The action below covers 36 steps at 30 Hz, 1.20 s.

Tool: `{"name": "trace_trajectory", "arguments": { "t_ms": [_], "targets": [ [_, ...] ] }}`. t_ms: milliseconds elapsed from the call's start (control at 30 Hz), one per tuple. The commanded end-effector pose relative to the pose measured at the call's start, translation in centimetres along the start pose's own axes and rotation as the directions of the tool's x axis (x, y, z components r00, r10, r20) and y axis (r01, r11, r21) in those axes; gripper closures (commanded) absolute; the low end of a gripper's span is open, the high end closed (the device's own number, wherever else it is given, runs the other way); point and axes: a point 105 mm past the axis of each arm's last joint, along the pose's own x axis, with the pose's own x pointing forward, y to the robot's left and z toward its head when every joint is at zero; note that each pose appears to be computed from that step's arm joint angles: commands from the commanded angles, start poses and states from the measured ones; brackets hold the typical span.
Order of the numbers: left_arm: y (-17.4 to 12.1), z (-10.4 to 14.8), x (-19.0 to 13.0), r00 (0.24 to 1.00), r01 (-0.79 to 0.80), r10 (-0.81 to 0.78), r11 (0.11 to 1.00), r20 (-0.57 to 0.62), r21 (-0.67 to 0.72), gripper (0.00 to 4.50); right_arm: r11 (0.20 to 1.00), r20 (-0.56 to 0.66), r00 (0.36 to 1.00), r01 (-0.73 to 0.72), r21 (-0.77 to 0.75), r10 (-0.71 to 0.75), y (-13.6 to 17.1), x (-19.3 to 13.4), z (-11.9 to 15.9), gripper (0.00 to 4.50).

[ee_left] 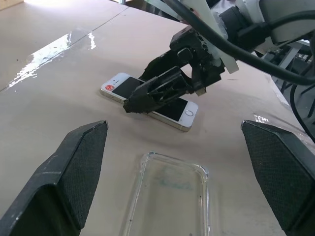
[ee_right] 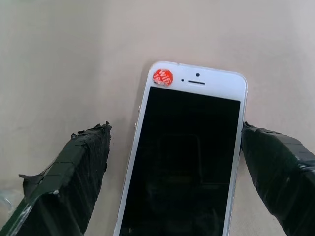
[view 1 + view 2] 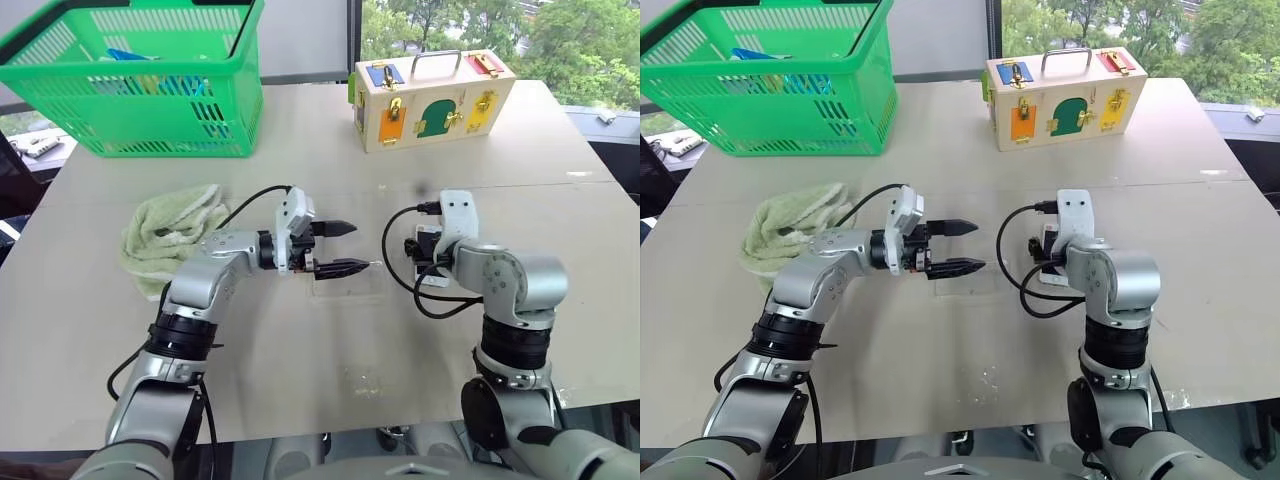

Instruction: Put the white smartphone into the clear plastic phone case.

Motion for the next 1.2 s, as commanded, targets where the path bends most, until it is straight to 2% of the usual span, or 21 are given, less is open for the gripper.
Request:
{"name": "trace_trajectory", "arguments": {
  "t_ms": [33, 233, 333, 367, 433, 500, 533, 600, 700, 767, 900, 933, 1000, 1100, 1200],
  "targets": [
    [-0.1, 1.0, 0.1, 1.000, 0.012, -0.013, 0.999, 0.013, 0.051, 0.02, 0.998, -0.110, 0.994, 0.018, -0.053, -0.024, 0.1, 1.0, -2.9, 0.00],
    [-0.2, 1.0, -0.1, 1.000, 0.014, -0.014, 0.999, 0.009, 0.050, 0.02, 0.993, -0.166, 0.984, 0.052, -0.107, -0.069, -1.2, 1.1, -5.4, 0.00],
    [0.0, 0.9, -0.5, 1.000, 0.007, -0.007, 0.999, 0.002, 0.049, 0.00, 0.992, -0.162, 0.985, 0.042, -0.115, -0.061, -1.8, 0.8, -5.7, 1.33],
    [0.1, 0.8, -0.6, 1.000, -0.001, 0.001, 0.999, 0.002, 0.051, 0.00, 0.992, -0.147, 0.988, 0.038, -0.121, -0.056, -2.4, 0.4, -5.6, 1.59],
    [0.3, 0.8, -0.9, 1.000, -0.019, 0.019, 0.998, 0.003, 0.054, 0.00, 0.991, -0.107, 0.993, 0.028, -0.130, -0.042, -3.2, -0.2, -5.0, 1.65],
    [0.3, 0.9, -1.2, 0.999, -0.043, 0.043, 0.998, 0.009, 0.053, 0.00, 0.984, -0.004, 0.998, -0.064, -0.168, 0.064, -4.0, -1.3, -3.5, 1.69],
    [0.3, 0.8, -1.4, 0.998, -0.055, 0.055, 0.997, 0.010, 0.055, 0.00, 0.967, 0.050, 0.988, -0.130, -0.221, 0.144, -4.1, -2.0, -2.8, 1.69],
    [0.4, 0.8, -2.0, 0.997, -0.072, 0.071, 0.996, 0.007, 0.058, 0.00, 0.929, 0.081, 0.965, -0.213, -0.303, 0.248, -3.8, -2.7, -2.3, 1.69],
    [0.4, 0.8, -2.6, 0.992, -0.124, 0.124, 0.990, 0.011, 0.070, 0.00, 0.774, -0.029, 0.937, -0.306, -0.554, 0.349, -5.5, -3.4, -3.8, 1.69],
    [0.1, 1.1, -3.1, 0.989, -0.149, 0.148, 0.986, 0.022, 0.069, 0.00, 0.711, -0.109, 0.923, -0.355, -0.608, 0.368, -6.5, -3.3, -4.6, 1.69],
    [-0.4, 1.0, -4.2, 0.984, -0.181, 0.181, 0.981, 0.009, 0.074, 0.00, 0.737, -0.166, 0.898, -0.431, -0.520, 0.408, -7.0, -2.7, -4.9, 1.69],
    [-0.6, 1.1, -4.3, 0.982, -0.189, 0.189, 0.979, 0.006, 0.077, 0.00, 0.732, -0.175, 0.895, -0.438, -0.522, 0.411, -6.9, -2.7, -5.0, 0.63],
    [-0.8, 1.3, -4.9, 0.979, -0.201, 0.202, 0.976, 0.001, 0.082, 0.00, 0.738, -0.169, 0.897, -0.434, -0.517, 0.409, -6.4, -2.8, -4.8, 0.08],
    [-1.1, 1.4, -5.8, 0.977, -0.213, 0.215, 0.973, -0.009, 0.092, 0.00, 0.757, -0.177, 0.912, -0.406, -0.512, 0.369, -6.3, -3.3, -4.7, 0.08],
    [-1.6, 1.1, -6.0, 0.975, -0.216, 0.219, 0.971, -0.024, 0.102, 0.00, 0.816, -0.168, 0.929, -0.369, -0.444, 0.329, -7.1, -4.2, -5.0, 0.08]
  ]
}}
